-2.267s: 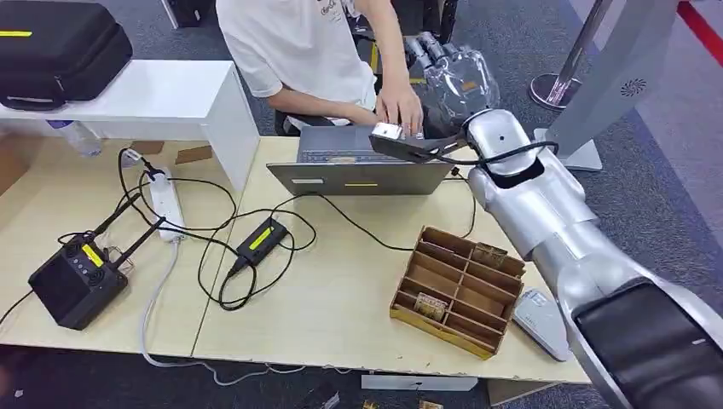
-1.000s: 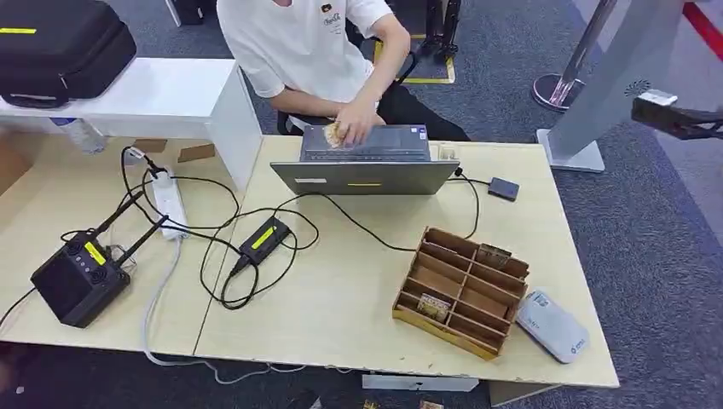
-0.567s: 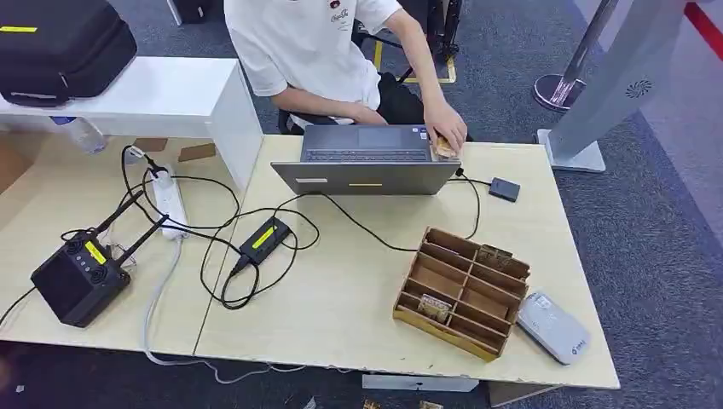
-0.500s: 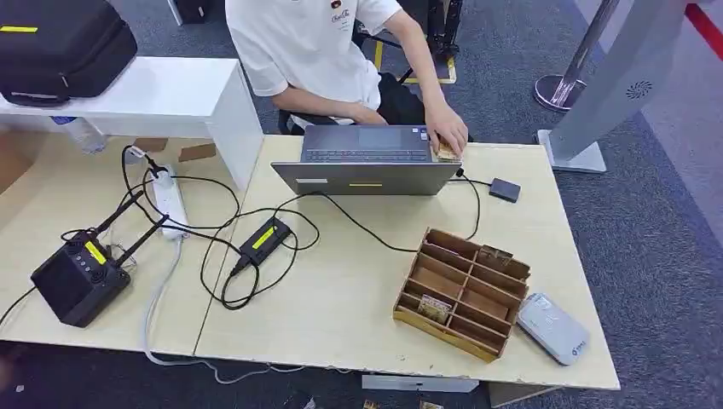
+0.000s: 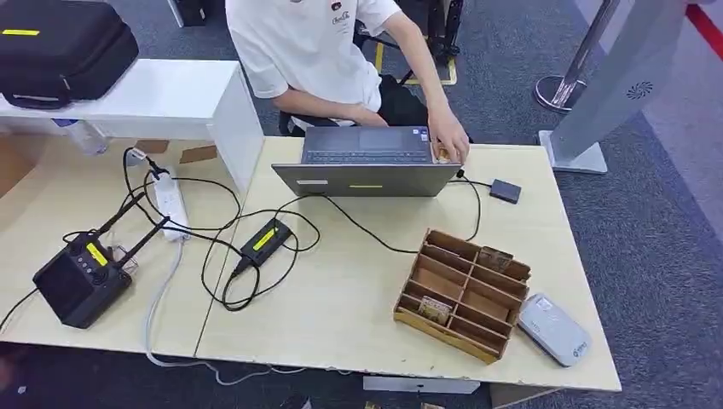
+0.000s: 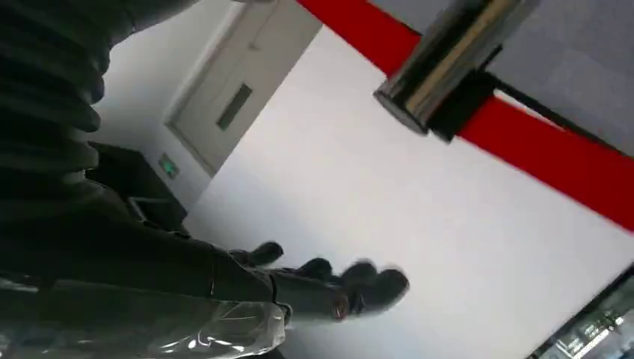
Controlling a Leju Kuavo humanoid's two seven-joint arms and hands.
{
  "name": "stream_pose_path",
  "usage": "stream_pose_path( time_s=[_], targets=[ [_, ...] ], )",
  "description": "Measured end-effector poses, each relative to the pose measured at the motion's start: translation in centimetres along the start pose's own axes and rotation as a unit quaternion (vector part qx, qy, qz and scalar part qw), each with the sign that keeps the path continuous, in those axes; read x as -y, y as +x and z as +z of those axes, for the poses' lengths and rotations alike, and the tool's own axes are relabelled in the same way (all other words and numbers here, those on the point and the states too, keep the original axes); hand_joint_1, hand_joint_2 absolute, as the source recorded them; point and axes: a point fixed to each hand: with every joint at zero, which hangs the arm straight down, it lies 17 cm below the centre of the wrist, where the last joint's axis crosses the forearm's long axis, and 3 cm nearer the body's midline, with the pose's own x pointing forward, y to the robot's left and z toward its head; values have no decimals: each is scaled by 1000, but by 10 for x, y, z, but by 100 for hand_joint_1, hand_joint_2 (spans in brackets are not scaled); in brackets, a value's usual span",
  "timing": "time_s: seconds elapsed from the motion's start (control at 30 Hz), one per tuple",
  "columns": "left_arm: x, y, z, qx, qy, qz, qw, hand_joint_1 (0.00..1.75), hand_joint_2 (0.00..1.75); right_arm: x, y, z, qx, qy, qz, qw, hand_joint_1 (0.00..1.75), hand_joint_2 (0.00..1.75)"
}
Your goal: Pass the card to the sensor for recognition and then transmit it.
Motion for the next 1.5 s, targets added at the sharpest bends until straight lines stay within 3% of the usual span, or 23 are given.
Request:
stream_pose_path(
  time_s=[0.13,0.3,0.47,0.67,0.77,0.93,1.23,1.5],
  targets=[
    [2,-2,0,-6,-2,4,1000,0,175,-63,25,31,15,33,-6,999,0,175],
    [4,-2,0,-11,-2,8,1000,0,175,-160,73,97,40,114,-33,992,0,175],
    [4,-3,0,-21,-1,8,1000,0,175,-250,128,190,63,210,-57,974,0,175],
    [3,-4,0,-27,0,4,1000,0,175,-313,184,297,90,304,-69,946,0,175],
    [2,-4,0,-27,1,1,1000,0,175,-332,210,346,106,343,-78,930,0,175],
    [2,-4,0,-27,1,-1,1000,0,175,-345,231,392,116,376,-87,915,0,175],
    [-2,-5,-1,-30,12,-2,999,0,175,-355,249,436,124,410,-93,899,0,175],
    [-50,-25,4,-49,166,40,984,0,175,-360,251,457,99,425,-109,893,0,175]
  ],
)
